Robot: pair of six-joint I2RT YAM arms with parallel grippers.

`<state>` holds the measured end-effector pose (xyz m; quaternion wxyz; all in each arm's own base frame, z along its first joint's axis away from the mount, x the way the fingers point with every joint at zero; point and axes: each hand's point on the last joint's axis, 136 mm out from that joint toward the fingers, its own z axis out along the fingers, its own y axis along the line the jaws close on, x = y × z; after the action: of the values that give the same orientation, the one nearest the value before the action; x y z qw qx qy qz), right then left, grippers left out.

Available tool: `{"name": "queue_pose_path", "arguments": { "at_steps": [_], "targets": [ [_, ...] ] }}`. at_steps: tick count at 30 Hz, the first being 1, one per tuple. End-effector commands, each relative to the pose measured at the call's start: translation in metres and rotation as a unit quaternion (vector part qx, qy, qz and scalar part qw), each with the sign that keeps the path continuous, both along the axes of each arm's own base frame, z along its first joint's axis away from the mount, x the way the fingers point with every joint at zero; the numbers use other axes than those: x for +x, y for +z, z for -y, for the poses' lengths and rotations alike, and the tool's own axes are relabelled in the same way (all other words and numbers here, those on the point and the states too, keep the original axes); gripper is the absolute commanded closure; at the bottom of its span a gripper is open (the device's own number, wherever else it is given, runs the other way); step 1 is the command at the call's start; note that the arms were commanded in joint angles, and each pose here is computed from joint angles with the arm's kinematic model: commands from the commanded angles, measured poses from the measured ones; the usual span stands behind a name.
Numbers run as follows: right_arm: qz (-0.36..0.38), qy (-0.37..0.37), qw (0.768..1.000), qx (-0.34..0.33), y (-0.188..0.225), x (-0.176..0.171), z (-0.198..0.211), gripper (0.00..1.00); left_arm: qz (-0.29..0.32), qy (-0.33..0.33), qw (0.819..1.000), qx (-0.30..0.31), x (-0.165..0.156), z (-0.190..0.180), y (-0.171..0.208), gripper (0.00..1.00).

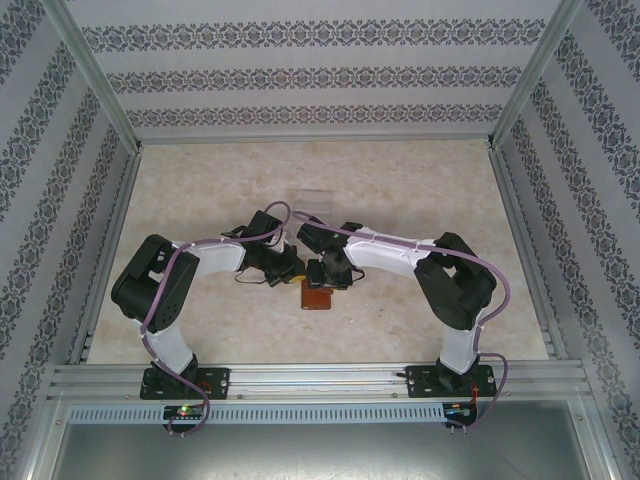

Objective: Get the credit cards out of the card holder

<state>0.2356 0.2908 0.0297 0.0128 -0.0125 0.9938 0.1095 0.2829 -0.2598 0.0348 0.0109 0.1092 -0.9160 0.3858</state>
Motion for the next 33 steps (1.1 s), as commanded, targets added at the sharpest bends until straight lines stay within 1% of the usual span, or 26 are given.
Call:
{"name": "queue_pose_path", "arguments": {
  "at_steps": [1,7,15,26,33],
  "targets": [
    [-0.006,-0.003,1.0,-0.025,-0.012,-0.003,0.0,0.53,-0.017,-0.012,1.0,0.008,-0.012,-0.002,-0.014,1.0],
    [-0.004,-0.001,0.999,-0.034,-0.012,-0.004,0.002,0.58,-0.019,-0.012,1.0,0.01,-0.014,-0.003,-0.016,1.0],
    [0.01,0.001,0.999,-0.034,-0.002,-0.001,0.005,0.67,-0.021,-0.015,0.999,0.027,-0.015,-0.007,-0.021,1.0],
    [0.024,-0.003,0.999,-0.034,0.007,0.002,0.011,0.75,-0.025,-0.018,0.999,0.044,-0.016,-0.011,-0.025,1.0],
    [0.032,-0.01,0.999,-0.035,0.014,0.005,0.022,0.79,-0.026,-0.022,0.998,0.062,-0.017,-0.016,-0.028,1.0]
  ]
}}
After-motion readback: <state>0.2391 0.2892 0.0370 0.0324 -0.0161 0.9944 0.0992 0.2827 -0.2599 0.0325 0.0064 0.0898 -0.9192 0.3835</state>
